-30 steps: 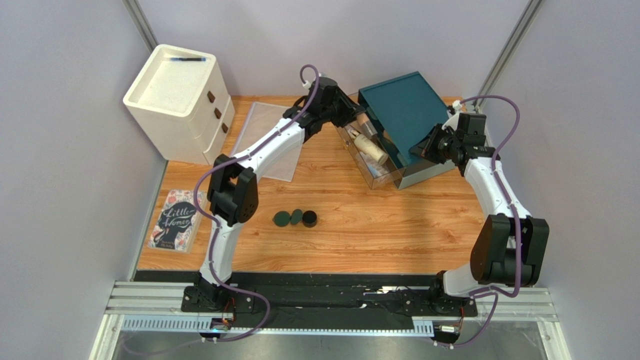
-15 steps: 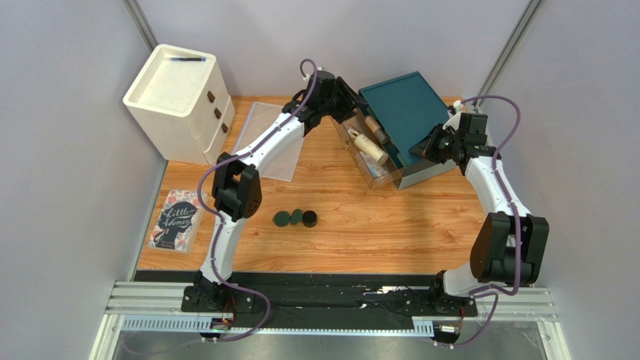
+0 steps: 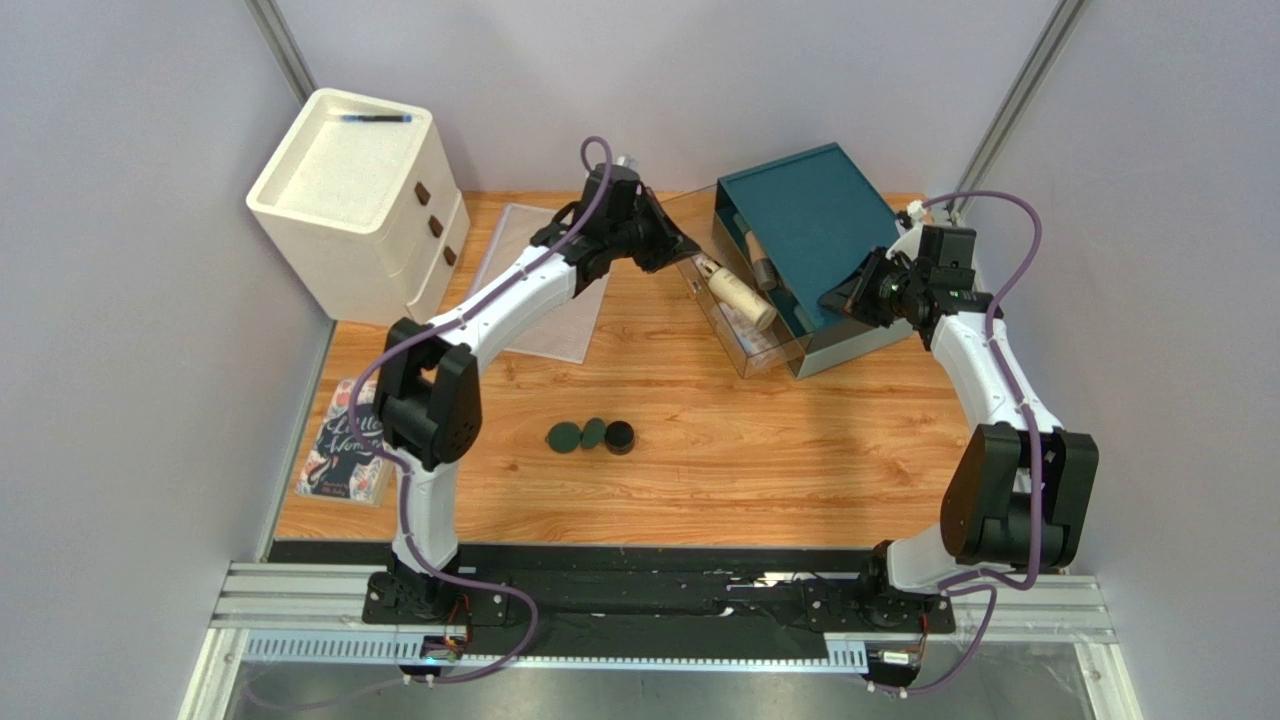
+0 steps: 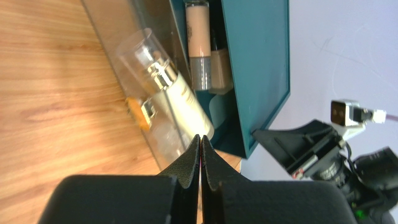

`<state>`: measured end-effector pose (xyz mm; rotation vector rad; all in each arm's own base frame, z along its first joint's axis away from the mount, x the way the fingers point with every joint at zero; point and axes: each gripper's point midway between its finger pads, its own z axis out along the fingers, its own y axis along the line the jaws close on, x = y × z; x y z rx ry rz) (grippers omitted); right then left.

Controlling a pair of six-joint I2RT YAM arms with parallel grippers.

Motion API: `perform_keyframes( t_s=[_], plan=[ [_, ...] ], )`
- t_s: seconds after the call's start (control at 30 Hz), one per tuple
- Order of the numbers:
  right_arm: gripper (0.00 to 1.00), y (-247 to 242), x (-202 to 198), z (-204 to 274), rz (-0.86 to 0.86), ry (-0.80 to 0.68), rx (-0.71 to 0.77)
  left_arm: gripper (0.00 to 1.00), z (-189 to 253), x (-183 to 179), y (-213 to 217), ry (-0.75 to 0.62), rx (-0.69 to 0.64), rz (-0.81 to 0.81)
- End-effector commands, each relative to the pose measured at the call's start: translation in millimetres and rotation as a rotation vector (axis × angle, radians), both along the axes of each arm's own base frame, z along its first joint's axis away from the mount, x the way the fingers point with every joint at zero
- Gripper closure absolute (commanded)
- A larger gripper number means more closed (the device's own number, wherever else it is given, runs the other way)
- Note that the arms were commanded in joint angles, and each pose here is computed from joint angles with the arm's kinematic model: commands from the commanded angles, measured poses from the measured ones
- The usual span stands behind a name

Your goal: Organize the makeup

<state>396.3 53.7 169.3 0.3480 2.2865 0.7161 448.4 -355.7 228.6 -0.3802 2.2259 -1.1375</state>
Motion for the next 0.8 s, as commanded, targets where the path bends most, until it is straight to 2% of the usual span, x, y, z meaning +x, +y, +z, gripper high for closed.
perform_keyframes(
  t_s=[0.0, 0.17, 0.43, 0.77],
  plan=[
    [1.00, -23.2, -66.1, -94.6, -0.062, 0.402, -0.118, 1.00, 14.1, -14.5, 29.7, -0.058, -0.021, 0.019],
    [1.00, -23.6, -66.1, -95.3, -0.065, 0.404, -0.120, 1.00, -22.2, -26.5, 34.6, 0.039, -0.025, 0.002],
    [1.00, -24.5, -66.2, -94.4, -0.065, 0.402, -0.125, 1.00, -45.7, -23.5, 11.0, 0.119, -0.066, -0.050],
    [1.00, -25.3, -64.3, -94.1, -0.064, 0.404, -0.129, 1.00, -39.1, -18.3, -64.1, 0.123, -0.095, -0.160]
  ],
)
